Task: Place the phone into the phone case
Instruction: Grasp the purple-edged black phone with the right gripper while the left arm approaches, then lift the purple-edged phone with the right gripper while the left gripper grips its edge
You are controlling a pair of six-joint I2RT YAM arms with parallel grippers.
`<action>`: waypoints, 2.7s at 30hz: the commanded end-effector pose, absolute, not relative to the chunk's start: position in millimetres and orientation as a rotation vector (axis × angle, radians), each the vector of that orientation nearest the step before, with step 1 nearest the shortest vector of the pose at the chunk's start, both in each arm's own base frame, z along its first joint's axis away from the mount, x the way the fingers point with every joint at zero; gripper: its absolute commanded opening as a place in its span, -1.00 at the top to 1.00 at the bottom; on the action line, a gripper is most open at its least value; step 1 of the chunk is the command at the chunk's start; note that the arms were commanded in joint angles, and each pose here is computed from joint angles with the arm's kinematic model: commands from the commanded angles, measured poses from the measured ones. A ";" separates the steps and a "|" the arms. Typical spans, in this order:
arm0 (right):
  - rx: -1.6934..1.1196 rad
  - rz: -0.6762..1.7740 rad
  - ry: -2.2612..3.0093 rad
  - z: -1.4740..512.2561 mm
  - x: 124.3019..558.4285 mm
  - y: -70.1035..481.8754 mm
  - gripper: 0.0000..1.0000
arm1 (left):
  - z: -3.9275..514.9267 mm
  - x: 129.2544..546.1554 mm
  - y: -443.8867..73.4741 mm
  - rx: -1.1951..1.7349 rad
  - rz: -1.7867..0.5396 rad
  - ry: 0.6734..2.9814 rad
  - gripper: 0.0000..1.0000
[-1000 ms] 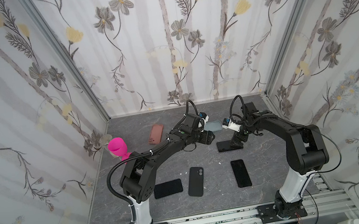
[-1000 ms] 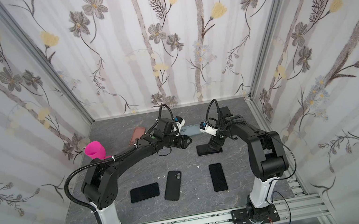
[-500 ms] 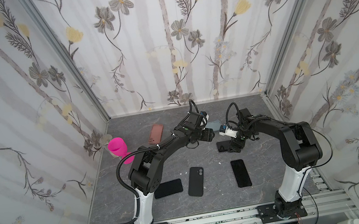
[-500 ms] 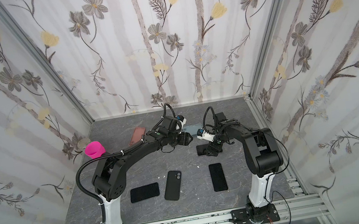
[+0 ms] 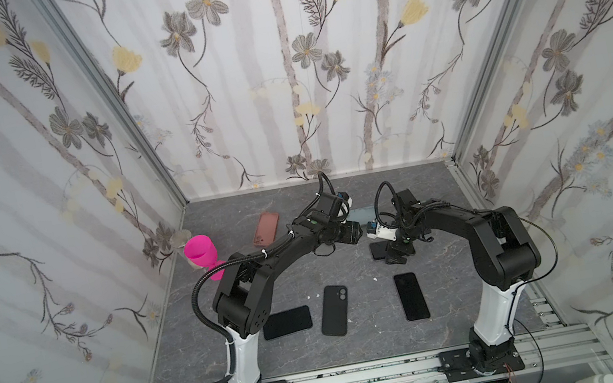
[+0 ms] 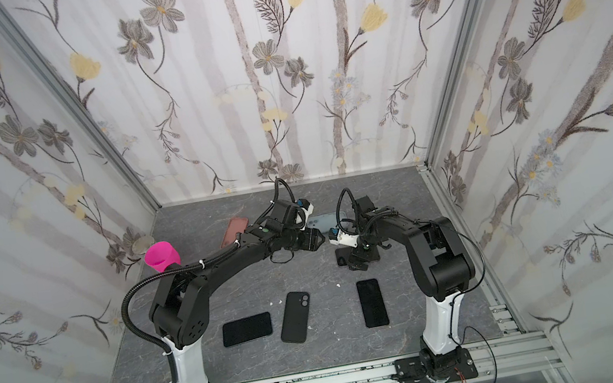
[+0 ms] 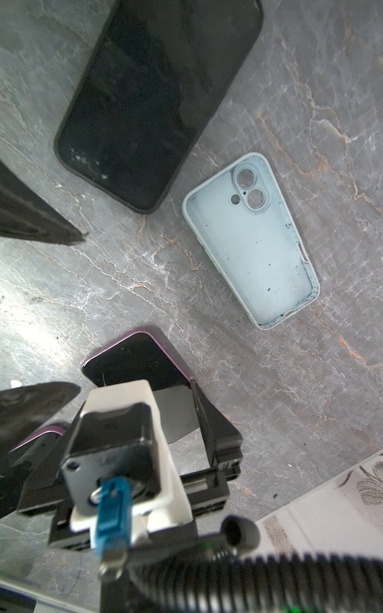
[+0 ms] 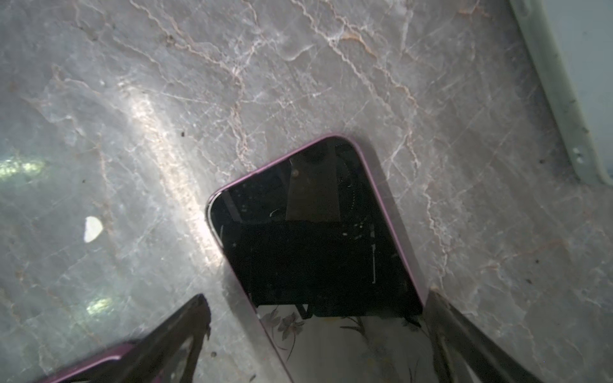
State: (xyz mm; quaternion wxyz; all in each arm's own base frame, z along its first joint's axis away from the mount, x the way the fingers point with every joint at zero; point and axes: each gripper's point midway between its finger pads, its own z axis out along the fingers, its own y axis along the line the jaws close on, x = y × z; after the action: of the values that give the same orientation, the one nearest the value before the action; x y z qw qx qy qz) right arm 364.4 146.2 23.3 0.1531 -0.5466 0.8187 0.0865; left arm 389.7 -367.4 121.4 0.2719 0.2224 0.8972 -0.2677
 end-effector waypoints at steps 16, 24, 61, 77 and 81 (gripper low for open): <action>-1.412 0.215 2.624 3.1 358.5 135.7 -0.63 | 156.7 393.0 -320.4 0.501 -0.683 2.339 -0.30; -1.217 0.200 2.740 -3.7 352.5 130.5 -0.33 | 163.4 388.9 -313.0 0.495 -0.683 2.335 -0.30; -1.027 0.239 2.258 157.4 376.2 168.7 0.30 | 190.0 355.5 -347.1 0.429 -1.093 2.324 -0.23; -1.220 0.314 2.012 195.5 345.5 222.7 0.29 | 203.7 334.5 -368.8 0.479 -1.357 2.260 -0.06; -1.218 0.308 2.003 196.8 346.4 224.1 0.29 | 201.1 329.9 -371.1 0.489 -1.398 2.273 0.23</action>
State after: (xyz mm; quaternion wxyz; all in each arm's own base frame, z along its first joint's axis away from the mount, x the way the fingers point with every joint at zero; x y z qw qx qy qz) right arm 342.2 215.7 183.5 0.3498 -0.4691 0.8029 0.1135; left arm 332.2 -365.6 195.2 0.2173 0.1682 0.8323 -0.4814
